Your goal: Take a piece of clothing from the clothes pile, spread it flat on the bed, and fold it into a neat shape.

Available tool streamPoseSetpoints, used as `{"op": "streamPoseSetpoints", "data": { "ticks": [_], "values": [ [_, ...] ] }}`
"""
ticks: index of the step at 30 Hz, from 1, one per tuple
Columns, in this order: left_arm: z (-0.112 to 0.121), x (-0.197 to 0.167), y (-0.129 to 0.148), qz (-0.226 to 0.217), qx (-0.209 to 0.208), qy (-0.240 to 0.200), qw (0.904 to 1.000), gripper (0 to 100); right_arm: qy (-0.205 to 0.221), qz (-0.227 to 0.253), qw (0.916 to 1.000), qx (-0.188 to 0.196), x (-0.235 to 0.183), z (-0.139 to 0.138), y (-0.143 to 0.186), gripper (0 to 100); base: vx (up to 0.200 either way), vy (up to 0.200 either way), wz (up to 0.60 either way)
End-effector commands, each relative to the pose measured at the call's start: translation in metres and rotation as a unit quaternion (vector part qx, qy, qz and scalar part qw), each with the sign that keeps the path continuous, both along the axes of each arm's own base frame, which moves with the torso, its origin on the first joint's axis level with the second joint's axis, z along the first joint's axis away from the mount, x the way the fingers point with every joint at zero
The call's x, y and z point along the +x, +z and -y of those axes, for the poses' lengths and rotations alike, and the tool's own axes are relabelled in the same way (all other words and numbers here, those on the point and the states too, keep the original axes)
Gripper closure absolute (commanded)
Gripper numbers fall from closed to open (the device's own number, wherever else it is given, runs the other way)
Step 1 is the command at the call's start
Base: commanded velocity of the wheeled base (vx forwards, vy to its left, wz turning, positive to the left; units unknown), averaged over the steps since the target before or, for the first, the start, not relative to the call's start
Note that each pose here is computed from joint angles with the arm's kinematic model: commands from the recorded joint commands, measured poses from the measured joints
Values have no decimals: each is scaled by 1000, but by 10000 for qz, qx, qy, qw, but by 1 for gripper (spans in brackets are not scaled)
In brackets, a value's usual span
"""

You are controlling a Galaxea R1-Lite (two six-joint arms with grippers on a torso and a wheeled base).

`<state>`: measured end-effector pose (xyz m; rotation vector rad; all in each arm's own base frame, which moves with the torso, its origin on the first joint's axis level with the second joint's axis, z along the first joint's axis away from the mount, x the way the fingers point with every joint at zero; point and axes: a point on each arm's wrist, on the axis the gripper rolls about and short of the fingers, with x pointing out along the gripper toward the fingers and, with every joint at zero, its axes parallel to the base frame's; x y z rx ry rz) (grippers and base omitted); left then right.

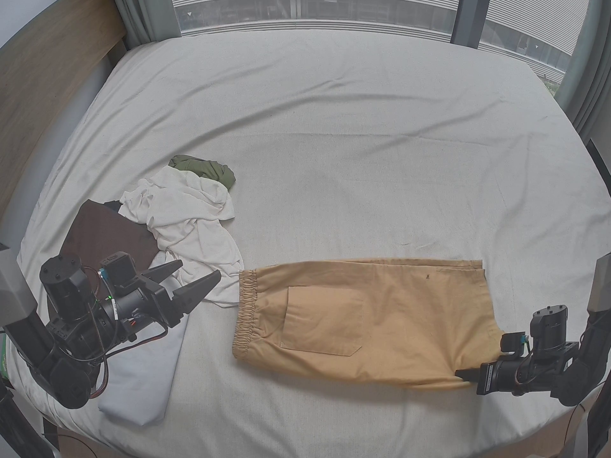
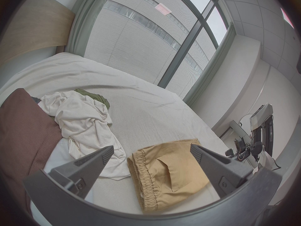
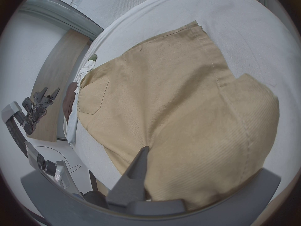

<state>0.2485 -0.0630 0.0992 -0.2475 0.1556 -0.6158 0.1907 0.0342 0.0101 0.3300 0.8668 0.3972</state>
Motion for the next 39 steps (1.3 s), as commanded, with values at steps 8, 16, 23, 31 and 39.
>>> {"op": "streamPoseSetpoints", "data": {
  "ticks": [8, 16, 23, 31, 39],
  "values": [
    [0, 0, 0, 13, 2, 0, 10000, 0, -206, -314, 9993, -57, -14, 10, 5, 100, 0, 0, 0],
    [0, 0, 1, 28, -2, 0, 10000, 0, -178, -339, 9992, -62, -14, 9, 5, 100, 0, 0, 0],
    [0, 0, 1, 28, -2, 7, 10000, 0, -327, -374, 9987, -87, -15, 13, 5, 0, 0, 0, 0],
    [0, 0, 3, 73, -11, 0, 10000, 0, -953, -50, 9954, -121, -19, 33, 21, 0, 0, 0, 0],
    [0, -1, 4, 91, -22, 0, 10000, 0, -1641, 492, 9850, -201, -25, 58, 38, 0, 0, 0, 0]
  ]
}}
